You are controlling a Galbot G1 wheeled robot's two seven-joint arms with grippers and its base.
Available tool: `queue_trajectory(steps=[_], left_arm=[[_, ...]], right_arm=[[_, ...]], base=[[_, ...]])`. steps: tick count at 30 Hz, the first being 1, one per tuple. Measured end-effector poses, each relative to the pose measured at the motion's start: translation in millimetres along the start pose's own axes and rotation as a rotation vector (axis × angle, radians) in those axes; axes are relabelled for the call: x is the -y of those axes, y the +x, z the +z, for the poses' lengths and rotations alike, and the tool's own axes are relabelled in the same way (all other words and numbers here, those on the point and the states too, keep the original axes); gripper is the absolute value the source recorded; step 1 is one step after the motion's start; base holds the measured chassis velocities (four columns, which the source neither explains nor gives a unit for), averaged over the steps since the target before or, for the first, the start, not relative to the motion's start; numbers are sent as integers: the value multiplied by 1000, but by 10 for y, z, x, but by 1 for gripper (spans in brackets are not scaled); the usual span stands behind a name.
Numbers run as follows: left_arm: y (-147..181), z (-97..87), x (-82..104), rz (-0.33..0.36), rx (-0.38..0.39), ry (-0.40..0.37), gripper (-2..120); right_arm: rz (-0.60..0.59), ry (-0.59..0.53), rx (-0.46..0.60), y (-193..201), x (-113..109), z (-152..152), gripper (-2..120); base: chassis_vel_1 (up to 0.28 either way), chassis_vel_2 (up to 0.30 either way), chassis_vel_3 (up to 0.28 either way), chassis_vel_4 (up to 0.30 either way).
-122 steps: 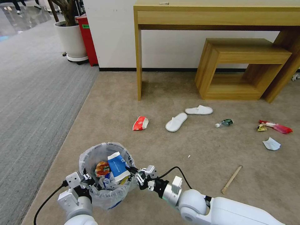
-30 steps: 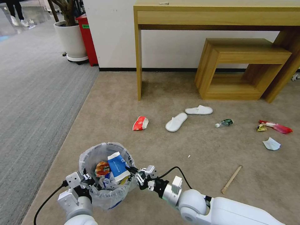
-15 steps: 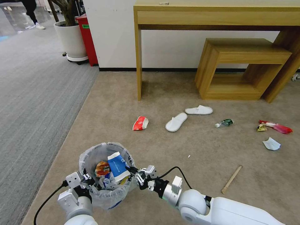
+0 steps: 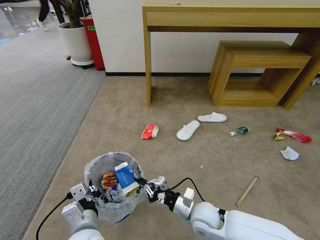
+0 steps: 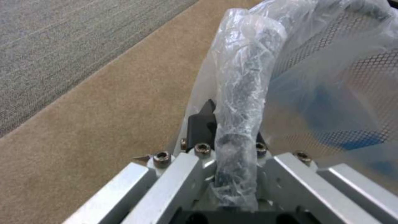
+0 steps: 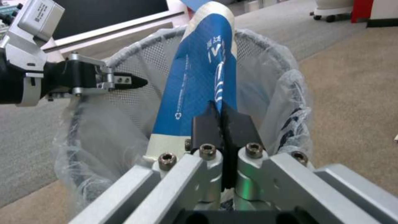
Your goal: Pick up the trash bin and place the garbage on the floor into it.
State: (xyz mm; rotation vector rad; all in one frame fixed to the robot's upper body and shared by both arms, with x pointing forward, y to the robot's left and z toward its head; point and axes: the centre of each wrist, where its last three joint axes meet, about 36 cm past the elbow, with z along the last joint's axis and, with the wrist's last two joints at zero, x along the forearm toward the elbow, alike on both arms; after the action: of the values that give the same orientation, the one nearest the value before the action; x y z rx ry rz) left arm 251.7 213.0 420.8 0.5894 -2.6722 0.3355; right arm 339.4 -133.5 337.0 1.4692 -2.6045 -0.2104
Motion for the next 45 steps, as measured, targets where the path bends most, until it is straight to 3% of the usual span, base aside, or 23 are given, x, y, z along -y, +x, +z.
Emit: queue_trajectory(steps=[45], left_arm=[[0, 0, 0, 0, 0, 0, 1]], right_arm=[[0, 0, 0, 0, 0, 0, 0]], base=[[0, 0, 0, 0]])
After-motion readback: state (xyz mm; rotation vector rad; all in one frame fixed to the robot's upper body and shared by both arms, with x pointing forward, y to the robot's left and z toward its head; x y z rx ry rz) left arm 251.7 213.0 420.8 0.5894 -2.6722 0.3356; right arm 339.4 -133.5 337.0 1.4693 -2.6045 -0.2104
